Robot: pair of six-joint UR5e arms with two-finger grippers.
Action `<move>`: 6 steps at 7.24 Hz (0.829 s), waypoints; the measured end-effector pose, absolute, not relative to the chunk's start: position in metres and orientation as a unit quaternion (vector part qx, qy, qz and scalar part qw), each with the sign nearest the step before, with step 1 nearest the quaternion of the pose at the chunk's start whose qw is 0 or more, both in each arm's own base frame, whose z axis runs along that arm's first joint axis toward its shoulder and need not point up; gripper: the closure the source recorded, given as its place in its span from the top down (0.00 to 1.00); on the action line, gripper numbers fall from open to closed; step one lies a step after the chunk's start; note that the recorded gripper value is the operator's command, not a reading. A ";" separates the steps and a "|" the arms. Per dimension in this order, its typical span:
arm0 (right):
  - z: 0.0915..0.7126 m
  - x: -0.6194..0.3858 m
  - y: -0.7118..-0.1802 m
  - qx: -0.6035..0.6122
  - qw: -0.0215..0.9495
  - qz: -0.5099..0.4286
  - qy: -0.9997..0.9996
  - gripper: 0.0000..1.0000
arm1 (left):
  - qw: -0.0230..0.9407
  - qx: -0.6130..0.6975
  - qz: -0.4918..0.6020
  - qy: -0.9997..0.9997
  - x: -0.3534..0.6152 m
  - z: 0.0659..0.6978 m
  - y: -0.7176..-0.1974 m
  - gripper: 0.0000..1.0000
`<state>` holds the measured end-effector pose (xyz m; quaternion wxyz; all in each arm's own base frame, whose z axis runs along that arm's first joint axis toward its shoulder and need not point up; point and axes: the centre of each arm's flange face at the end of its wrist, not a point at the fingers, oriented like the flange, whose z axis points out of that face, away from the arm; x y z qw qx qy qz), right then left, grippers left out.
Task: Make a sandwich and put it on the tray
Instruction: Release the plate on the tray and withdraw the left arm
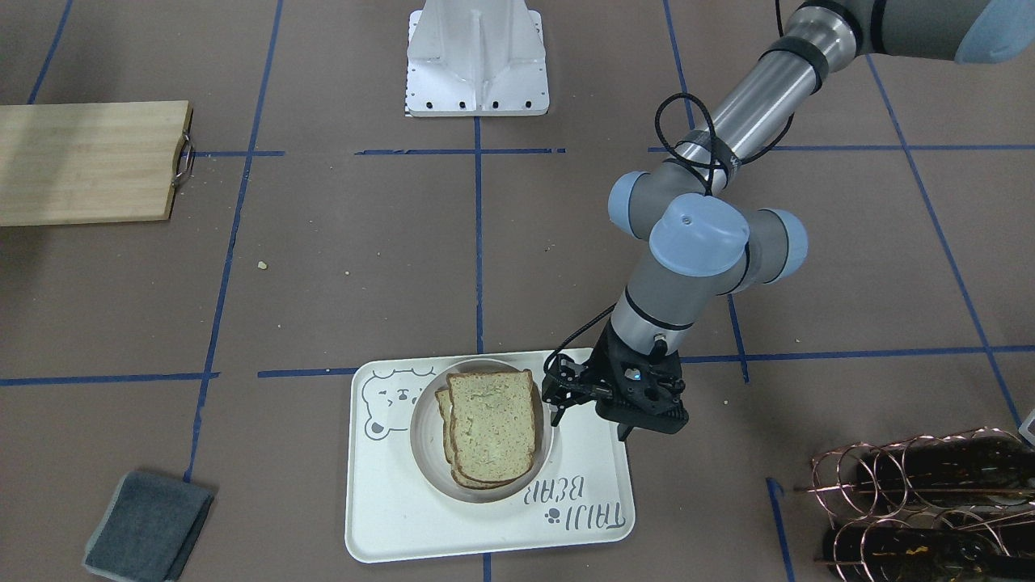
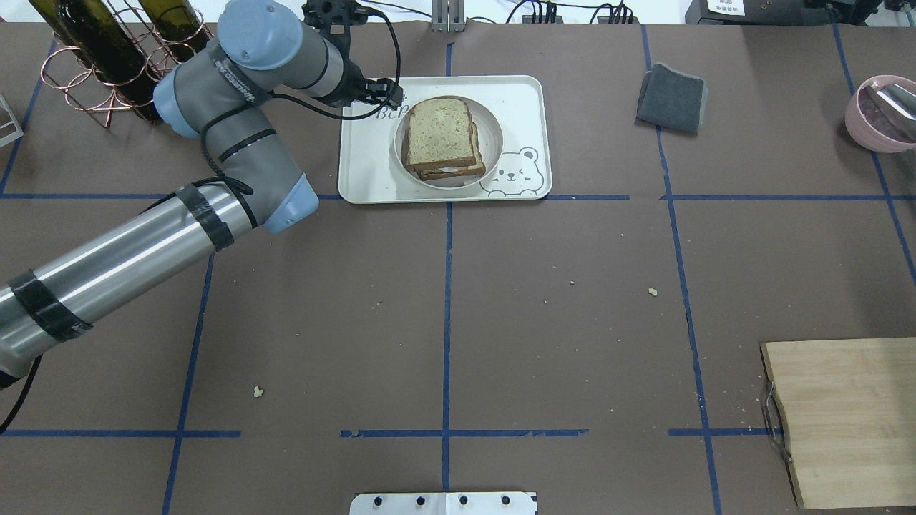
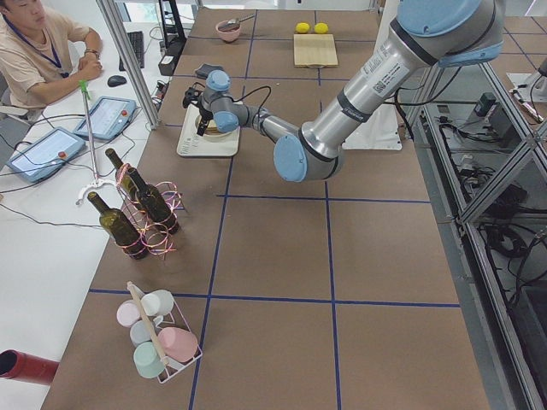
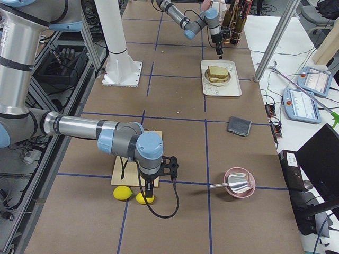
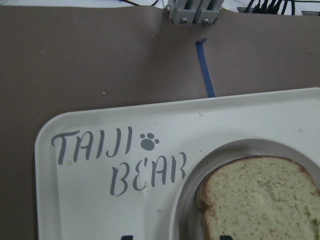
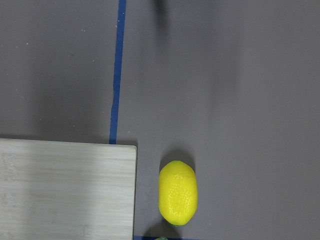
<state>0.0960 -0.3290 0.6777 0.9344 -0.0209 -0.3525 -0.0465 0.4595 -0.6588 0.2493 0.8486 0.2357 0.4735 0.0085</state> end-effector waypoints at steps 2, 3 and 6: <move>0.674 0.096 -0.333 -0.016 0.934 -0.048 -0.352 1.00 | 0.853 0.242 0.067 0.457 0.385 0.260 -0.608 1.00; 0.670 0.096 -0.338 -0.010 0.935 -0.050 -0.352 1.00 | 0.855 0.256 0.105 0.438 0.341 0.273 -0.574 1.00; 0.650 0.097 -0.361 0.012 0.935 -0.058 -0.350 1.00 | 0.877 0.251 0.165 0.374 0.150 0.356 -0.527 1.00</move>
